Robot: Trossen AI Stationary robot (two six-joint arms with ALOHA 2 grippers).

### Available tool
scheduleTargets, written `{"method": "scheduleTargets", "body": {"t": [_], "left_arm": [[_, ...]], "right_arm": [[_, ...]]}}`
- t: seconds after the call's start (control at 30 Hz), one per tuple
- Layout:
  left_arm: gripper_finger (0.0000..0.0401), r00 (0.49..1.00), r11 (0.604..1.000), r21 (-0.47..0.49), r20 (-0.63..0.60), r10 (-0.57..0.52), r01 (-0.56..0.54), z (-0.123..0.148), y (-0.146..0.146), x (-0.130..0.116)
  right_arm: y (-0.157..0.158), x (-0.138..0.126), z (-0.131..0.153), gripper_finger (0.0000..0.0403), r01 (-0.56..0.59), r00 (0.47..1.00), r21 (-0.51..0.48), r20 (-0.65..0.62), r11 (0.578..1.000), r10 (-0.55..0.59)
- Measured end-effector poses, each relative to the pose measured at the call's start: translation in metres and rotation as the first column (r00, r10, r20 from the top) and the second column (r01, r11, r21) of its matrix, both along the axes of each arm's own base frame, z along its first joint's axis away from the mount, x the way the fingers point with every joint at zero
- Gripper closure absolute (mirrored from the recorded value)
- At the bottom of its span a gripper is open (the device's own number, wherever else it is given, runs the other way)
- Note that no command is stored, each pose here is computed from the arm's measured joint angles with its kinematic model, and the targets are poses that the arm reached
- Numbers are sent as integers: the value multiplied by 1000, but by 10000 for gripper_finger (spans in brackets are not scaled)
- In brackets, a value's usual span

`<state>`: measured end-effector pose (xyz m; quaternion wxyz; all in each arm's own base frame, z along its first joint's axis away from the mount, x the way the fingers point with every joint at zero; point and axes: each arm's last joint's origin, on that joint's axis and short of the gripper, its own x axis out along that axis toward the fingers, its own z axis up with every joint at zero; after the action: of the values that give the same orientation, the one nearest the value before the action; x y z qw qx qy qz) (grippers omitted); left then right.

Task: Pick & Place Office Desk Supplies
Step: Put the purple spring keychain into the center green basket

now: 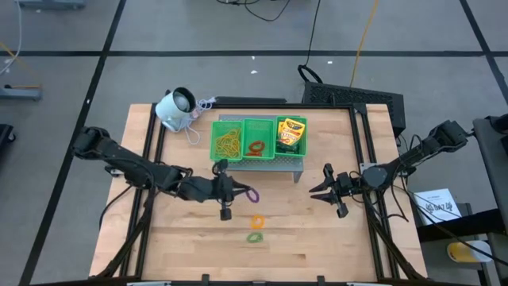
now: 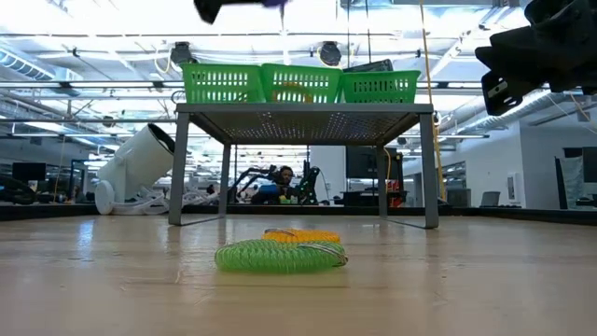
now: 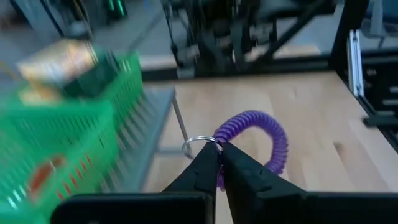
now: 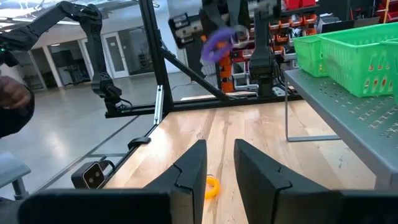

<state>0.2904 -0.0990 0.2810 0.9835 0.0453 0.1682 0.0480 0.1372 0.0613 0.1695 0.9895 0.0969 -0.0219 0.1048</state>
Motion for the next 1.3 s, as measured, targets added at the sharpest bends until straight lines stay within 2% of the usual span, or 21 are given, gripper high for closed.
{"method": "scheduleTargets", "body": {"t": [0.2, 0.3, 0.63, 0.87, 1.13, 1.3], "left_arm": [[383, 994, 985, 172, 106, -26, 8, 13, 7, 6], [394, 990, 979, 204, 138, -7, -22, 17, 17, 10], [375, 977, 962, 226, 179, 112, -152, 22, 56, 19], [395, 966, 943, 235, 162, 201, -236, 20, 85, 21], [374, 928, 909, 202, 159, 337, -365, 19, 115, 20], [372, 912, 903, 160, 166, 374, -399, 19, 123, 20]], "right_arm": [[0, 0, 0, 332, 0, 1000, 0, 0, 1000, 0], [0, 0, 0, 332, 0, 1000, 0, 0, 1000, 0], [0, 0, 0, 332, 0, 1000, 0, -1, 1000, 0], [0, 0, 0, 332, -1, 1000, -1, -1, 1000, 1], [0, 0, 0, 332, -3, 1000, -1, -2, 1000, 3], [0, 0, 0, 332, -3, 1000, -1, -2, 1000, 3]]}}
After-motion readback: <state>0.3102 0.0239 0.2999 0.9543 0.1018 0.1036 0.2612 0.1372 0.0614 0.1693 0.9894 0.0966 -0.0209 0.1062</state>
